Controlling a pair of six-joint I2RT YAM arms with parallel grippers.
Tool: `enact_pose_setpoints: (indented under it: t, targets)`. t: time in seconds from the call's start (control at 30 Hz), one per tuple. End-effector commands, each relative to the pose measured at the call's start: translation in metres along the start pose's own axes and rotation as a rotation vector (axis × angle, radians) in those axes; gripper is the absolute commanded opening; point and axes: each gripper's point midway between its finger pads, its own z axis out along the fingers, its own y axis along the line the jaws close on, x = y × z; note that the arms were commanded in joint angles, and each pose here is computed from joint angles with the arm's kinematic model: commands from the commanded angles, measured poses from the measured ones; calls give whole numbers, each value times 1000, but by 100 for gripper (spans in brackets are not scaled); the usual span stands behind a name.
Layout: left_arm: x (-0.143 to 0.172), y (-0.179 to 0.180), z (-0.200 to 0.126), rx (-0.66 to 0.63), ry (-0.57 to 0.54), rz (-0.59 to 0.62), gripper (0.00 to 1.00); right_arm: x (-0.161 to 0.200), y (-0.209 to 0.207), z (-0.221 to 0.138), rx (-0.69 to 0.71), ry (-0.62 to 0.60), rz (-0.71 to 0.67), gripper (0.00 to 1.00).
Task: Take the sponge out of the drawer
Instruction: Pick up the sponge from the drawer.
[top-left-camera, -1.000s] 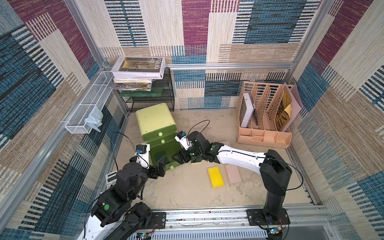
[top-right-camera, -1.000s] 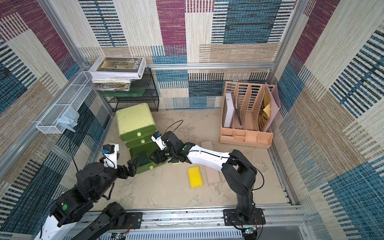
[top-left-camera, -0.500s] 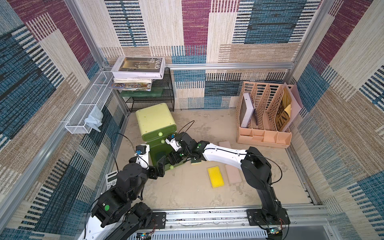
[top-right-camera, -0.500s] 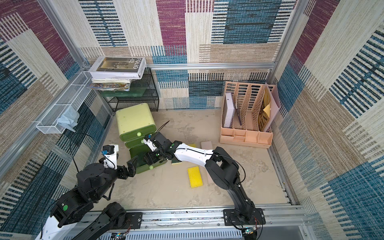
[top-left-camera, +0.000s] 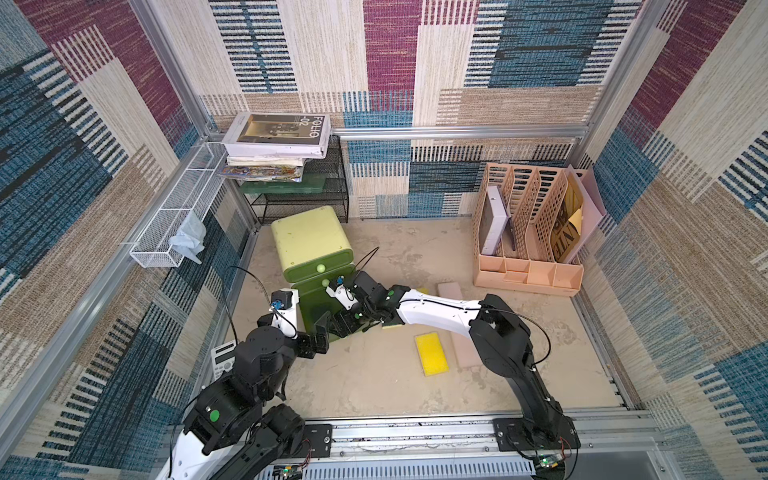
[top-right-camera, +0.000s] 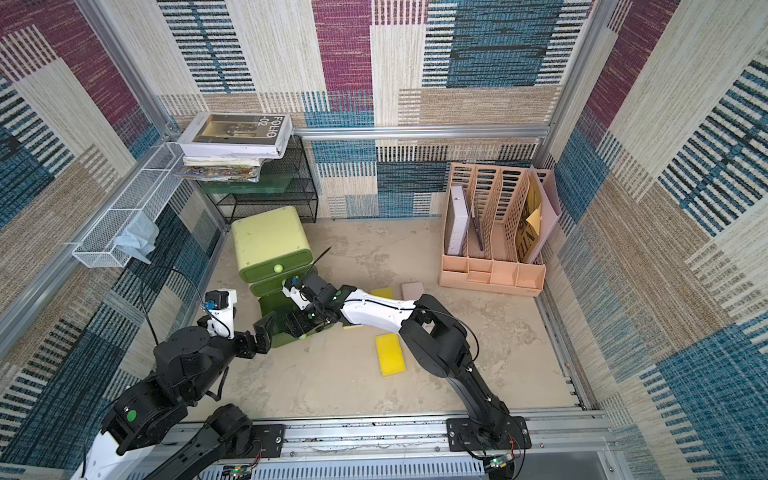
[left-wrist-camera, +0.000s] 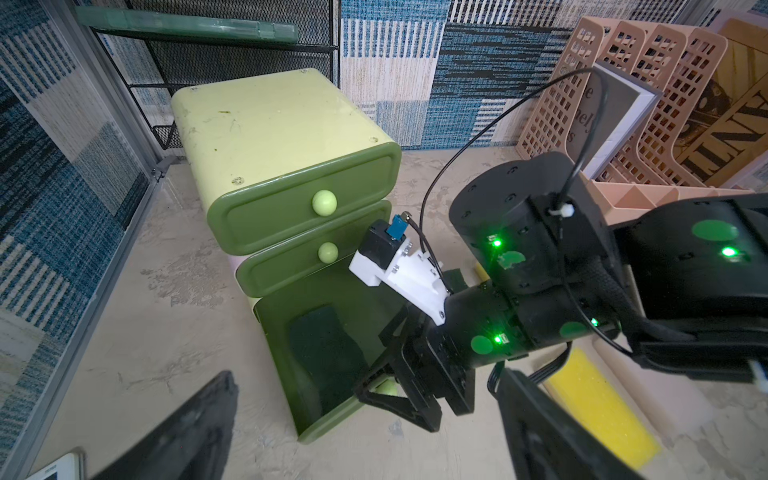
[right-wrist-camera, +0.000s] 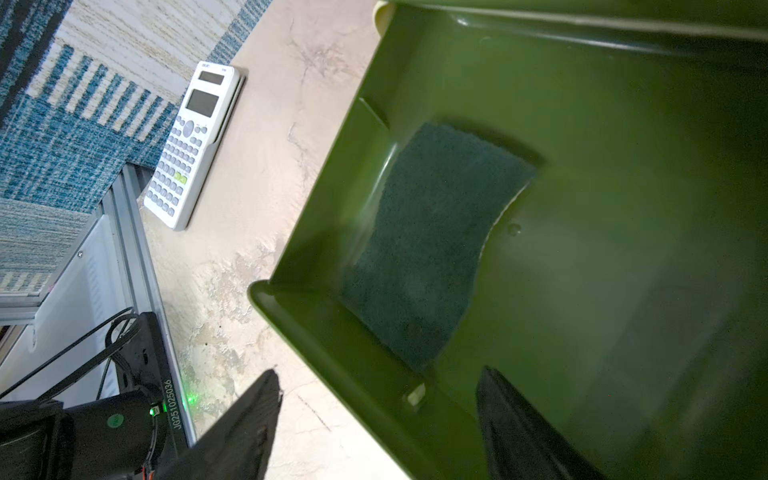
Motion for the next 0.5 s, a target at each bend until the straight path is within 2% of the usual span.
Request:
enact_pose_setpoints:
  t: [0.0, 0.23, 0.47]
  targets:
    - [-7, 0, -1, -1, -29, -1, 100, 9, 5, 0, -22, 30, 0, 77]
    - [-7, 0, 0, -3, -27, 0, 100, 12, 5, -4, -20, 31, -2, 77]
    - [-7, 0, 0, -5, -26, 0, 100, -6, 8, -10, -8, -31, 6, 79]
